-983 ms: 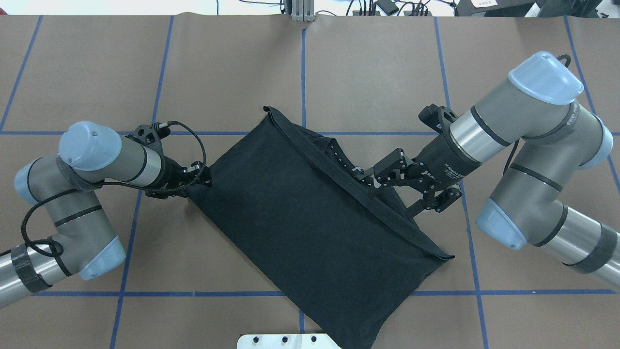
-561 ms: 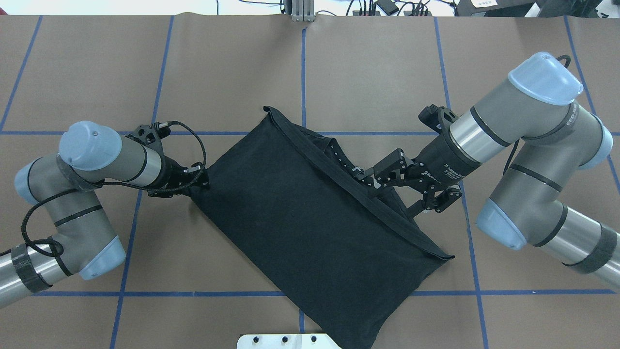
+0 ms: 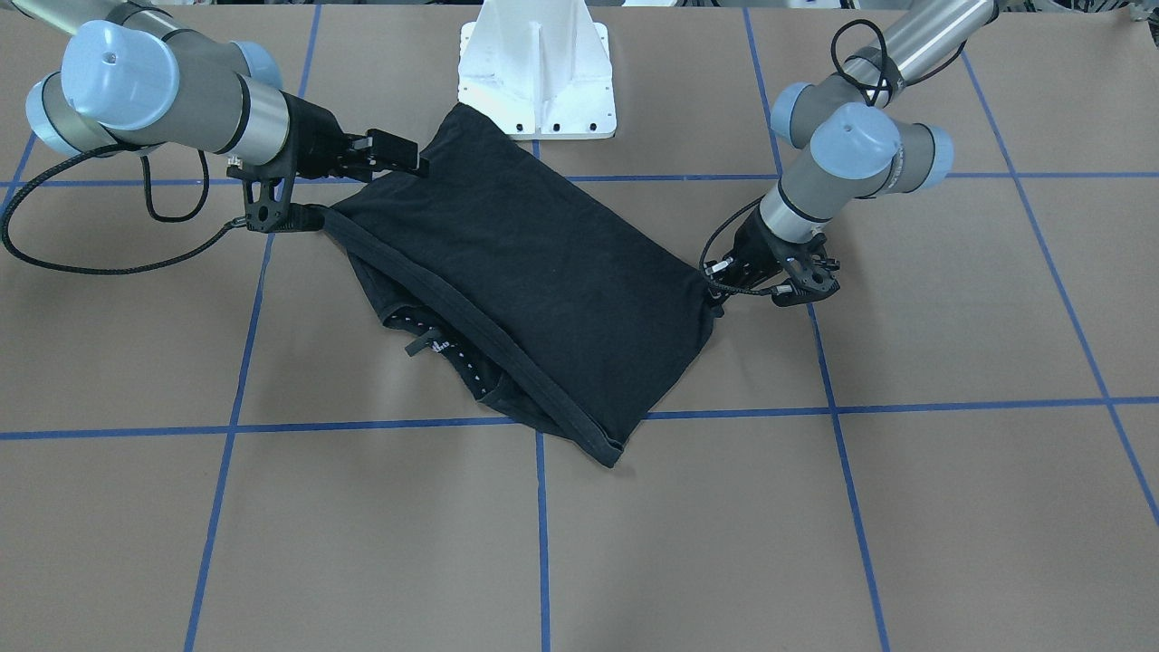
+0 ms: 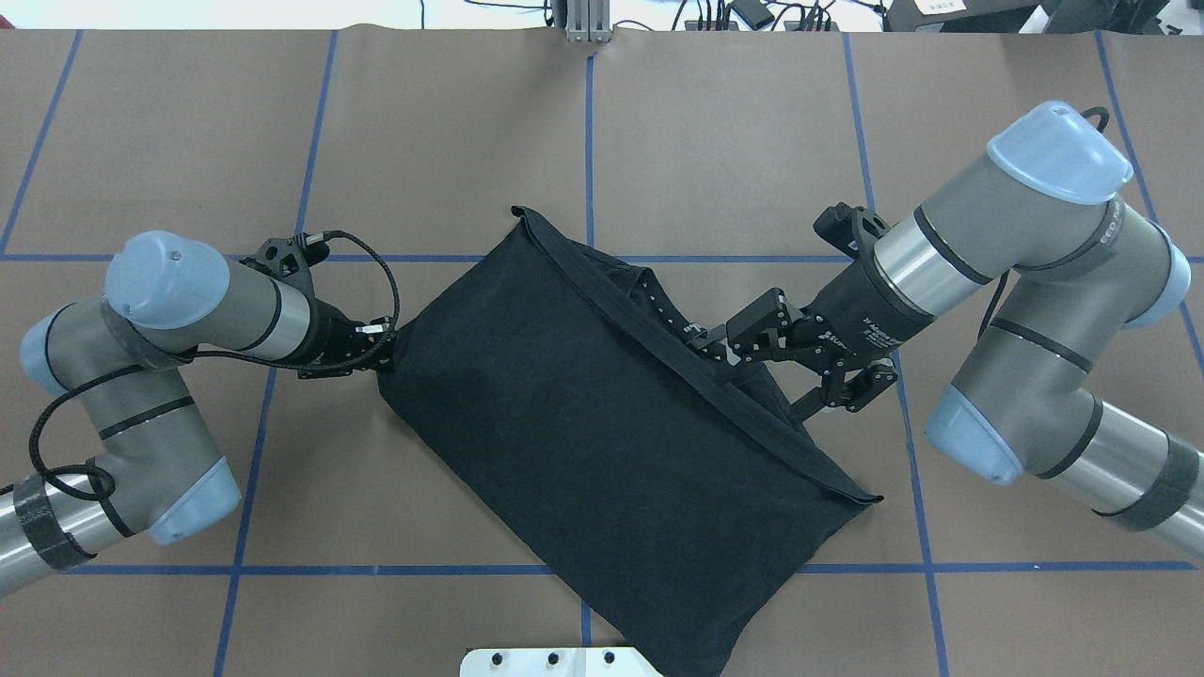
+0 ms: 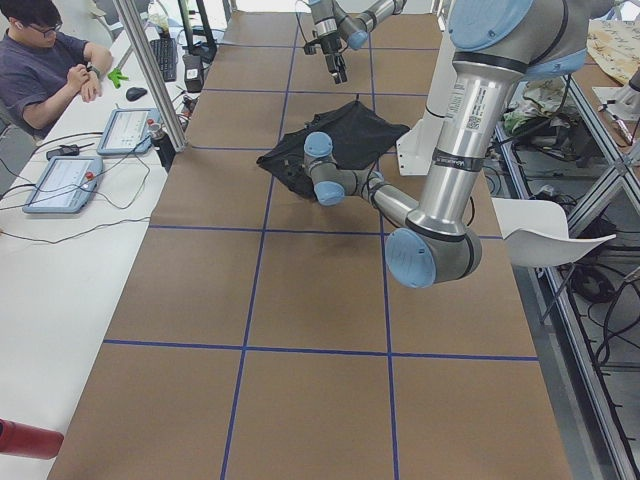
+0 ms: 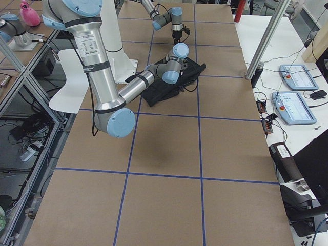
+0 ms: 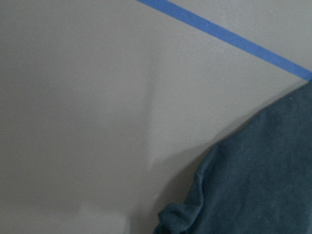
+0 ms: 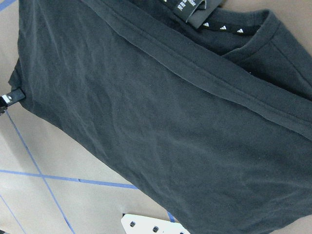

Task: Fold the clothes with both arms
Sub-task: 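Pull the held corner away from the robot with the left gripper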

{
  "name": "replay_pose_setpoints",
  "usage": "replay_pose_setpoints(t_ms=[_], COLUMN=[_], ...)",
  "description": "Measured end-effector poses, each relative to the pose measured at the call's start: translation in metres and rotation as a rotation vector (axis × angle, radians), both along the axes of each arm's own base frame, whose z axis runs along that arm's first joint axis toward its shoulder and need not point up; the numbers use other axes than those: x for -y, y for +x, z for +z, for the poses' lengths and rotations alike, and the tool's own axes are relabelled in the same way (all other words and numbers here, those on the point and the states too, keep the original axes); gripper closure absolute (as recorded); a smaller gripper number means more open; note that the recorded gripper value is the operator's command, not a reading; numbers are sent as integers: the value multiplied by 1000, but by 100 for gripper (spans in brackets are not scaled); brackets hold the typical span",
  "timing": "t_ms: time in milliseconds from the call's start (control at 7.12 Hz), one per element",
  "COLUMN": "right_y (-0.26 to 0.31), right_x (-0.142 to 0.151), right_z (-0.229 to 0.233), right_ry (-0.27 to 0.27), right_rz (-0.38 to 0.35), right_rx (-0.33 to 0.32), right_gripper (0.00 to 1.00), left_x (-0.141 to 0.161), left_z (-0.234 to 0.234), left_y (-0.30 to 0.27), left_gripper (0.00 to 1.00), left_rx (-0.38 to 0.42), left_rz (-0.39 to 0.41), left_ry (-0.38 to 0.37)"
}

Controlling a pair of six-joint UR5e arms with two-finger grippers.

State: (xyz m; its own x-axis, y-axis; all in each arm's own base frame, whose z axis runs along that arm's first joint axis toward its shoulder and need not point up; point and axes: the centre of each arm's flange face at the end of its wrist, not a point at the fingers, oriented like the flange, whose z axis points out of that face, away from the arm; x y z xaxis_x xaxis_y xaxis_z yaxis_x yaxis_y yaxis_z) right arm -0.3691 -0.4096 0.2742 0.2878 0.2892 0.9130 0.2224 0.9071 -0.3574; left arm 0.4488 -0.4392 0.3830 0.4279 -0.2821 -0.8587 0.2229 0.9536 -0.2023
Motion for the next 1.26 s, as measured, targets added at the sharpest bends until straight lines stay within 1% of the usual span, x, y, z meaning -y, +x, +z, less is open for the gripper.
replay_pose_setpoints(t_ms=[281, 561, 702, 842, 1263], right_y=[1, 5, 9, 12, 16], right_x=[1, 5, 8, 11, 15], right_z=[0, 1, 1, 1, 0], right_ry=[0, 2, 3, 4, 6], right_rz=[2, 20, 30, 38, 50], right_rx=[0, -3, -4, -3, -2], right_gripper=[0, 0, 0, 0, 0], left_x=[9, 35, 54, 81, 161], left_z=[-2, 0, 1, -2, -42], left_y=[-6, -22, -22, -12, 25], left_gripper=[100, 100, 100, 100, 100], left_rx=[36, 51, 61, 75, 91], left_rz=[-17, -63, -85, -109, -169], left_ry=[-25, -30, -35, -40, -42])
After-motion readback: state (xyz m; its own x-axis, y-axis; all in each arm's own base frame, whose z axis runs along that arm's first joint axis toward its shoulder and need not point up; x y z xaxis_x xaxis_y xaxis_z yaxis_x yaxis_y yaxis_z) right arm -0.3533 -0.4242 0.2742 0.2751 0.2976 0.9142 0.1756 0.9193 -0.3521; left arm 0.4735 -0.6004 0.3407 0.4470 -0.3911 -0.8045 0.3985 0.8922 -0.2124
